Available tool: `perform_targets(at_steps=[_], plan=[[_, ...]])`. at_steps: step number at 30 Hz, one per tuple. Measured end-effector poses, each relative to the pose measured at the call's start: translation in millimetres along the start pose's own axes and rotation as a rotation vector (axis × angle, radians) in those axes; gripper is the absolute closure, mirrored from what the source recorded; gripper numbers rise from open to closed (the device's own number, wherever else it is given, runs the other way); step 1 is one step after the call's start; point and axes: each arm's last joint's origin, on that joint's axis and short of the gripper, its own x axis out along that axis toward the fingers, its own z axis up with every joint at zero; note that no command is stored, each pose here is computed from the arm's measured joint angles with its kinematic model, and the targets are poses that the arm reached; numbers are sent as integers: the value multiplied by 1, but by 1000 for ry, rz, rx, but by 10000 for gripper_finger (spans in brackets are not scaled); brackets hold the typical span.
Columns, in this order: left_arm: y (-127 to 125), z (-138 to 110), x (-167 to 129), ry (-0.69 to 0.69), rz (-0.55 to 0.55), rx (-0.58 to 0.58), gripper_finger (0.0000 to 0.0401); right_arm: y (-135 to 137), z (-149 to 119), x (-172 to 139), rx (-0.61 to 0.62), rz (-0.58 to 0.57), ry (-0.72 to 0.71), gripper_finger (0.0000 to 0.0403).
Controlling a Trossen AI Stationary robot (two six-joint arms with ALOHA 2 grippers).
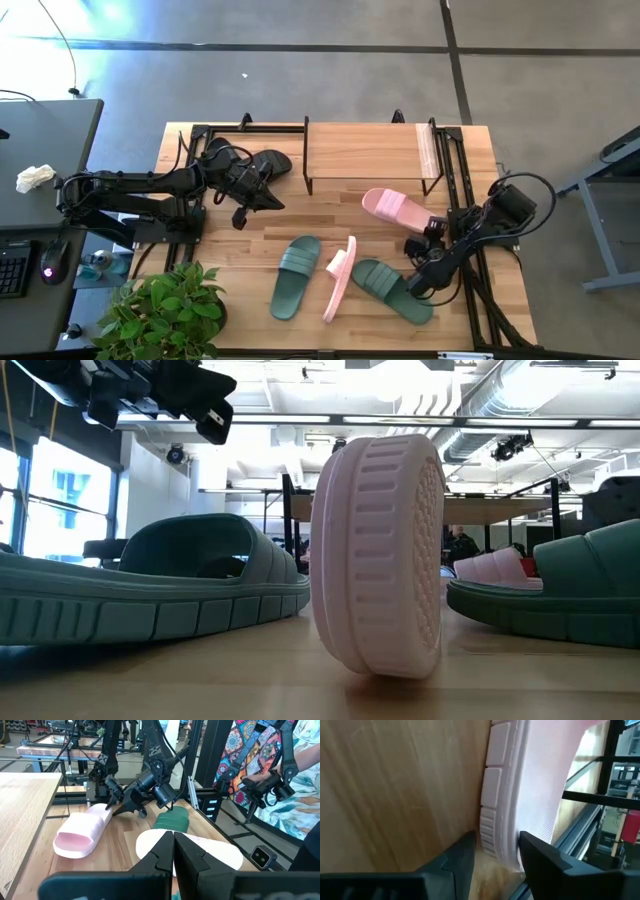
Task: Pick and place slides into the shelf
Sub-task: Put the right pink slide under the shelf
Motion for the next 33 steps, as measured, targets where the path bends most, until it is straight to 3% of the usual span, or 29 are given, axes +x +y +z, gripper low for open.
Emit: perform_targets(at_steps=[7,14,22,28,33], plan=[[0,0,0,0,0,0,400,-1,1,0,1,-17,-25,302],[0,0,0,0,13,0,400,2,7,-8,70,16,-18,388],[1,0,0,-1,19,-1,400,7,34,-54,137,127,-83,399],[1,0,0,-1,19,-8,400,-10,55,-84,387,154,34,401],[1,0,0,-1,20,-8,400,-19,72,-89,601,213,125,402]])
